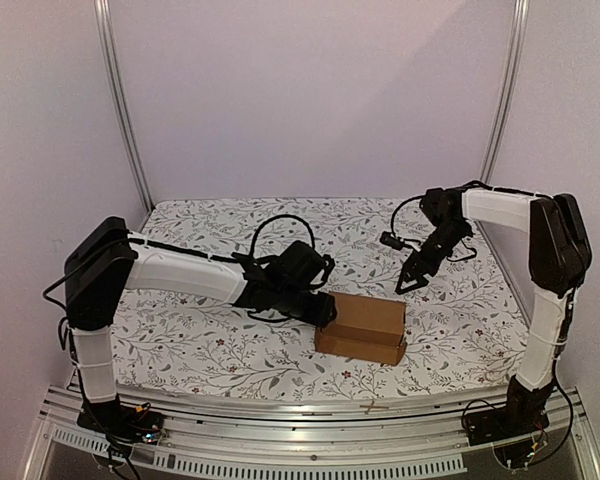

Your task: Fold the paper box

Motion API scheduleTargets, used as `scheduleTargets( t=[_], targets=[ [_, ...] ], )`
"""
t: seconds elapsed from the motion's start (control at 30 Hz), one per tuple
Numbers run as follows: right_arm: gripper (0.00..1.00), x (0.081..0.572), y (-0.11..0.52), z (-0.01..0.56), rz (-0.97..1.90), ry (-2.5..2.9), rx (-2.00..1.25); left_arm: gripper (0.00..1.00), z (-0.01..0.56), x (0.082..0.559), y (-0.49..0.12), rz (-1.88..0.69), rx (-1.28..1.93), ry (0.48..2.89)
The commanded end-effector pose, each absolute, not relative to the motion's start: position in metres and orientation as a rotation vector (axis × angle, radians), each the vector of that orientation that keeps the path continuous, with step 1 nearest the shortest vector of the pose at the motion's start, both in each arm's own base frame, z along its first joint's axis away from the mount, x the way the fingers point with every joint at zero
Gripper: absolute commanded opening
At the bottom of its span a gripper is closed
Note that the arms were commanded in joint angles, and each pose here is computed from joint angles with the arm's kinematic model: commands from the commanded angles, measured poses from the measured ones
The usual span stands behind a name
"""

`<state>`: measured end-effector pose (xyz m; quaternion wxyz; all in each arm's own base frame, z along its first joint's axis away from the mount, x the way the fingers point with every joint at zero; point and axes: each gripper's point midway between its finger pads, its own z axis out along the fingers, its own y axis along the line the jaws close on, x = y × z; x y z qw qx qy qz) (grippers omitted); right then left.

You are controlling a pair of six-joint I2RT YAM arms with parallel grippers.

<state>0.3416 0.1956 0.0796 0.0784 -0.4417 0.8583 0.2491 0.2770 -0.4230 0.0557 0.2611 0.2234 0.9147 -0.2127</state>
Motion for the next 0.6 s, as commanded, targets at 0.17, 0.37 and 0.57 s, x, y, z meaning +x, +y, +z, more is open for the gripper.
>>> scheduleTargets(
  t=[0.17, 0.37, 0.57],
  targets=[
    [0.75, 0.286, 0.203, 0.067, 0.891, 2.631, -1.438, 0.45, 0.024, 0.296, -0.392, -0.445, 0.653, 2.555],
    [0.75, 0.239, 0.225, 0.074, 1.057, 2.582, -1.548, 0.45, 0.022, 0.333, -0.357, -0.33, 0.688, 2.515],
    [0.76, 0.218, 0.253, 0.09, 1.14, 2.458, -1.681, 0.45, 0.036, 0.346, -0.365, -0.393, 0.78, 2.425]
  ],
)
